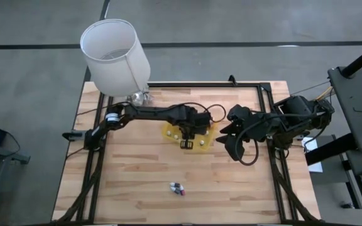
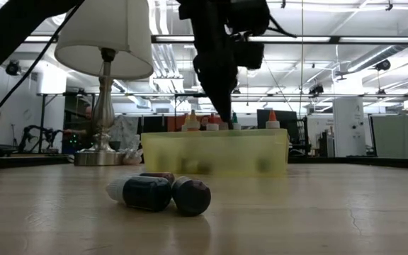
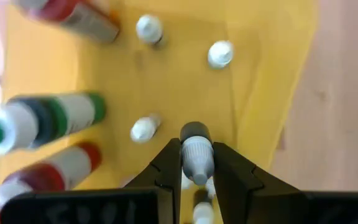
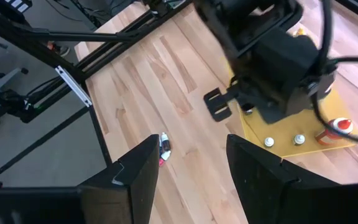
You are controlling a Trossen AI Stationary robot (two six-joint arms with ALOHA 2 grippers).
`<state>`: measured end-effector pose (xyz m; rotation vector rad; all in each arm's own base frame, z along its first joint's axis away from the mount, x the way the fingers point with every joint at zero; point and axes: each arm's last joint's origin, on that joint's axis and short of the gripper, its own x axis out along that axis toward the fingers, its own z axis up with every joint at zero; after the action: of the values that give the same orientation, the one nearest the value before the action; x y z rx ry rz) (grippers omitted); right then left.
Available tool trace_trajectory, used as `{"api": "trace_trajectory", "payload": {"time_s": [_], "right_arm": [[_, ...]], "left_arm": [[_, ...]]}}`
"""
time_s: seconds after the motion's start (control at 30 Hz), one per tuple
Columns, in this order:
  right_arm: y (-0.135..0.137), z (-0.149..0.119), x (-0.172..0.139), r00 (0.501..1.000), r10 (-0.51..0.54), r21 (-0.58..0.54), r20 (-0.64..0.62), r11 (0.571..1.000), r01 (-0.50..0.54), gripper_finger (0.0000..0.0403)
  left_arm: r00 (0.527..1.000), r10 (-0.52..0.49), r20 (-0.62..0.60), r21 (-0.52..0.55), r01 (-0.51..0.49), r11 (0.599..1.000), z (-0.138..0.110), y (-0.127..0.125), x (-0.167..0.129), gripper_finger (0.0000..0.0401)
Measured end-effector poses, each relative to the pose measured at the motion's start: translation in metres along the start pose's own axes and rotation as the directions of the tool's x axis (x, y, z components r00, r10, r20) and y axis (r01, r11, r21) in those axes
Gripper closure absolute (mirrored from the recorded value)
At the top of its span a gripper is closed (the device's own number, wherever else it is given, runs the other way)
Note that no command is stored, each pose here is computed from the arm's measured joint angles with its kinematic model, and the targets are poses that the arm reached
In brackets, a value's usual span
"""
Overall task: Pick & Place food coloring
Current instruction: Put the small green food coloring bottle into the yellow bin
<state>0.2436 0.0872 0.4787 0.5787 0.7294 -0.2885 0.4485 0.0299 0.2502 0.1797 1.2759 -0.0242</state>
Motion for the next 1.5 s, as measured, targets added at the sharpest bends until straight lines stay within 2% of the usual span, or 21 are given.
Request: {"api": "trace_trajectory", "payload": {"time_s": [0.27,0.6,0.87,1.5], "right_arm": [[0.0,0.0,0.0,1.0,0.001,0.001,0.001,1.0,-0.001,0.0225],[0.0,0.0,0.0,1.0,0.001,0.008,0.0,1.0,-0.001,0.0225],[0.001,0.0,0.002,1.0,-0.001,0.011,-0.001,1.0,0.001,0.0225],[0.001,0.0,0.002,1.0,-0.001,0.003,-0.001,1.0,0.001,0.0225]], "left_arm": [[1.0,0.005,-0.007,-0.025,-0.005,1.0,0.0,0.001,0.014,0.0354],[0.998,-0.035,0.051,0.0,0.035,0.999,0.002,-0.002,0.027,0.0354],[0.999,-0.046,-0.001,-0.013,0.046,0.999,-0.01,-0.006,0.046,0.0354],[0.996,-0.085,0.005,-0.017,0.085,0.996,-0.013,-0.009,0.055,0.0354]]}}
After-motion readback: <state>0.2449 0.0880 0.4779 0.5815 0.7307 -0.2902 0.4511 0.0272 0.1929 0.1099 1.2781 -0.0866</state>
